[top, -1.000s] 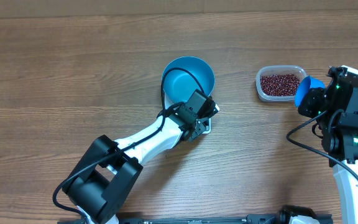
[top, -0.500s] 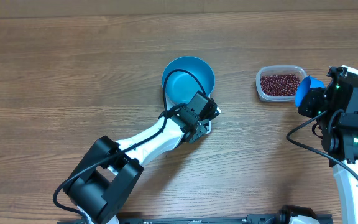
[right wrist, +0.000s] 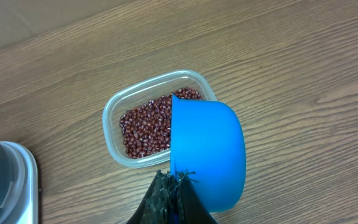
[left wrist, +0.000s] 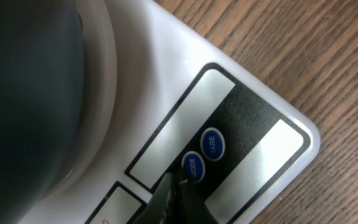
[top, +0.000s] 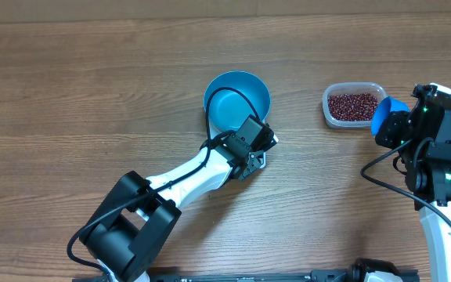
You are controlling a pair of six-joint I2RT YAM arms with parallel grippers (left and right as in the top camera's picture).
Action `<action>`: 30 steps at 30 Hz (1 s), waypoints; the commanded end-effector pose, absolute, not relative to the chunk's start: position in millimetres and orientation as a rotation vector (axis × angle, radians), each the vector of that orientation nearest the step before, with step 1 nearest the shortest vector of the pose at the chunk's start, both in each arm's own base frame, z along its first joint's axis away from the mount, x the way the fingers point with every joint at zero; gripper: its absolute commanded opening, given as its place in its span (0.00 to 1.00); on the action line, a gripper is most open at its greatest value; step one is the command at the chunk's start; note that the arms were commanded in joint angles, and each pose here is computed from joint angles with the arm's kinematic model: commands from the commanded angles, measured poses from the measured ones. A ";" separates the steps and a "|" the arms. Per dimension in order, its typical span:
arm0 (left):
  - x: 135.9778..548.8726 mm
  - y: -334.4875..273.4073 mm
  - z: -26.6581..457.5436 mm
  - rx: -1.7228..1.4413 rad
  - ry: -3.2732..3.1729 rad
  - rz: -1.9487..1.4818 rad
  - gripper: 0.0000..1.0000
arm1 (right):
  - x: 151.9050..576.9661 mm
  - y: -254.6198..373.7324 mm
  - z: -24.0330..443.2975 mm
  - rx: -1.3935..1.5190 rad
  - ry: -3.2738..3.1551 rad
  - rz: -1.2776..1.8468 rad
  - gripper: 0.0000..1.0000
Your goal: Scoop item into bowl and weigh 150g on scale
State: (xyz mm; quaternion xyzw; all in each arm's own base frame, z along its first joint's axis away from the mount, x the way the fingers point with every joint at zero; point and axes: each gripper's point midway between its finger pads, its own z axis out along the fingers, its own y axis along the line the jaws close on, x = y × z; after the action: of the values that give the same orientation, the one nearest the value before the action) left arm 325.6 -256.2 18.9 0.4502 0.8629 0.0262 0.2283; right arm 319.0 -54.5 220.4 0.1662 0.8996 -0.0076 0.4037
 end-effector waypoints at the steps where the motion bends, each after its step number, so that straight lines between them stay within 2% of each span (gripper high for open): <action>1: 317.3 -250.0 2.7 1.261 2.421 0.096 0.04 | 323.8 -55.6 236.9 0.411 2.231 -0.025 0.04; 30: 319.2 -245.1 -2.0 1.254 2.439 0.104 0.04 | 330.7 -56.6 223.7 0.416 2.270 -0.027 0.04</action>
State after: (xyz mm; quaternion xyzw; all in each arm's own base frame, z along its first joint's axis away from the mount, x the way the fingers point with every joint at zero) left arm 324.9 -255.4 18.4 0.4505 0.8633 0.0272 0.2261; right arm 324.3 -55.2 205.2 0.1676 0.9091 -0.0081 0.3813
